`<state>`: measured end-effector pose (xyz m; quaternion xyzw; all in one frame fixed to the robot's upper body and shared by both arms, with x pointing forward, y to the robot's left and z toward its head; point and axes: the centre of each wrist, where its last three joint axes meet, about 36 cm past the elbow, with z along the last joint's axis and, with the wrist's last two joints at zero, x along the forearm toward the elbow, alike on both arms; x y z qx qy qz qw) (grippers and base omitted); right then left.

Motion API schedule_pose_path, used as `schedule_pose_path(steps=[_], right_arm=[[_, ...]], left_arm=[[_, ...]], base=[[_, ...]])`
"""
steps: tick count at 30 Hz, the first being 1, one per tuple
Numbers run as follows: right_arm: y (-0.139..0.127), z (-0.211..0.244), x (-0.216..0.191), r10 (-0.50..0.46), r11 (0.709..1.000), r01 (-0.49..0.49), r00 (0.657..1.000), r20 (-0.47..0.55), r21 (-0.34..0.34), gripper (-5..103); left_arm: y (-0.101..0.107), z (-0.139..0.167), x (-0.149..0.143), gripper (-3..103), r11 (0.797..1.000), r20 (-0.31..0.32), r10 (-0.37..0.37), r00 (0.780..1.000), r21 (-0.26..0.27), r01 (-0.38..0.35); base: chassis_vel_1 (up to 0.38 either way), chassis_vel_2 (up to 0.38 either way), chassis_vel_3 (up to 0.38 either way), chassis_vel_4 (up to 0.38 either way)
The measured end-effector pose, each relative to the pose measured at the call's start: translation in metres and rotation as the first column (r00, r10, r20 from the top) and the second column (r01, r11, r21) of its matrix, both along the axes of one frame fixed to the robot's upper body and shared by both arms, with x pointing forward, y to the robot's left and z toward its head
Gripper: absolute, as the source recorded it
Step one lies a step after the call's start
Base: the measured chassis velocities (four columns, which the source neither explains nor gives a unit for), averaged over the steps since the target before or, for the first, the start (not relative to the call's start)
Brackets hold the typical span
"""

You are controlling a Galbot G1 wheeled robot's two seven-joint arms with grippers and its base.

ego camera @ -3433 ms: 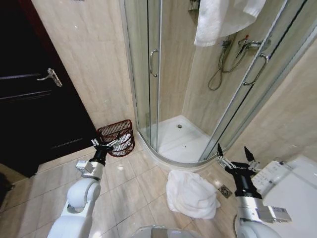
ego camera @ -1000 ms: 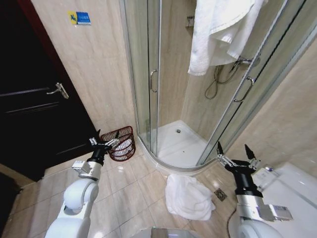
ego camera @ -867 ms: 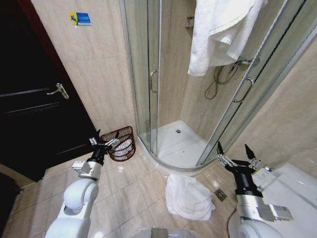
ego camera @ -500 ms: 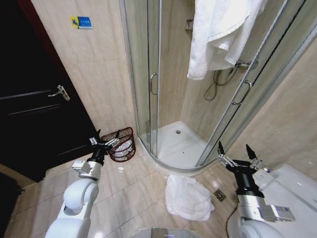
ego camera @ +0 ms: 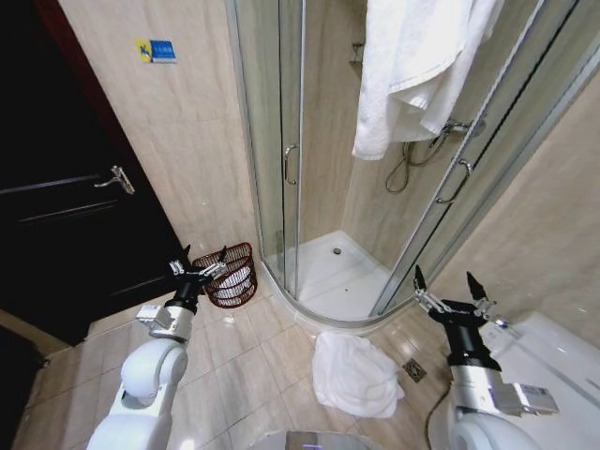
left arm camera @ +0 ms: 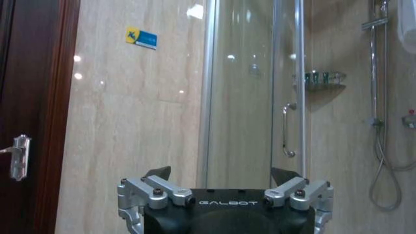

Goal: Discard the used towel into the hamper.

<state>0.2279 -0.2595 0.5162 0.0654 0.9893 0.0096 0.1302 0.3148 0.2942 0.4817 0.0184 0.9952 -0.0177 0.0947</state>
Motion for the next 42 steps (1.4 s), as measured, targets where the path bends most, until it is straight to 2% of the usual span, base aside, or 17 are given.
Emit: schedule_pose_path(steps=[8,10,15,17,19,22,23,27,34,37,38,41,42], right_arm=[[-0.013,0.027,0.027,0.035,0.999,-0.035,0.997,0.070,0.006,100],[-0.023,0.046,0.042,0.073,0.997,-0.071,0.988,0.134,-0.024,100],[-0.037,0.060,0.064,0.128,0.991,-0.118,0.975,0.183,-0.068,100],[-0.051,0.072,0.088,0.172,0.982,-0.147,0.955,0.243,-0.118,100],[-0.053,0.076,0.094,0.180,0.980,-0.151,0.949,0.259,-0.128,100],[-0.063,0.117,0.126,0.229,0.970,-0.185,0.915,0.333,-0.160,100],[-0.063,0.117,0.126,0.229,0.970,-0.185,0.915,0.333,-0.160,100],[-0.083,0.162,0.186,0.275,0.947,-0.197,0.906,0.322,-0.255,100],[-0.095,0.226,0.208,0.290,0.940,-0.194,0.889,0.355,-0.282,100],[-0.093,0.264,0.216,0.310,0.933,-0.201,0.871,0.382,-0.300,100],[-0.093,0.264,0.216,0.310,0.933,-0.201,0.871,0.382,-0.300,100],[-0.082,0.302,0.223,0.345,0.923,-0.226,0.845,0.408,-0.312,100],[-0.082,0.302,0.223,0.345,0.923,-0.226,0.845,0.408,-0.312,100]], left_arm=[[0.001,-0.011,0.001,100,1.000,0.008,0.009,1.000,-0.005,-0.009],[0.001,-0.017,0.000,100,1.000,0.018,0.007,1.000,-0.009,-0.007],[-0.003,-0.028,0.005,100,1.000,0.009,-0.005,1.000,-0.011,0.006],[-0.009,-0.040,0.014,100,1.000,-0.009,-0.019,1.000,0.004,0.019],[-0.010,-0.042,0.016,100,1.000,-0.014,-0.022,1.000,0.009,0.023],[-0.013,-0.054,0.025,100,0.999,-0.041,-0.036,0.999,0.028,0.037],[-0.013,-0.054,0.025,100,0.999,-0.041,-0.036,0.999,0.028,0.037],[-0.014,-0.067,0.025,100,0.998,-0.074,-0.032,0.997,0.042,0.035],[-0.026,-0.075,0.027,100,0.997,-0.079,-0.060,0.995,0.044,0.063],[-0.032,-0.077,0.031,100,0.996,-0.074,-0.076,0.994,0.050,0.080],[-0.032,-0.077,0.031,100,0.996,-0.074,-0.076,0.994,0.050,0.080],[-0.034,-0.076,0.032,100,0.995,-0.071,-0.087,0.994,0.052,0.091],[-0.034,-0.076,0.032,100,0.995,-0.071,-0.087,0.994,0.052,0.091]], base=[[0.000,0.000,0.000,0.000],[0.000,0.000,0.000,0.000],[0.000,0.000,0.000,0.000],[0.000,0.000,0.000,0.000],[0.000,0.000,0.000,0.000],[0.000,0.000,0.000,0.000],[0.000,0.000,0.000,0.000],[0.000,0.000,0.000,0.000],[0.000,0.000,0.000,0.000],[0.000,0.000,0.000,0.000],[0.000,0.000,0.000,0.000],[0.000,0.000,0.000,0.000],[0.000,0.000,0.000,0.000]])
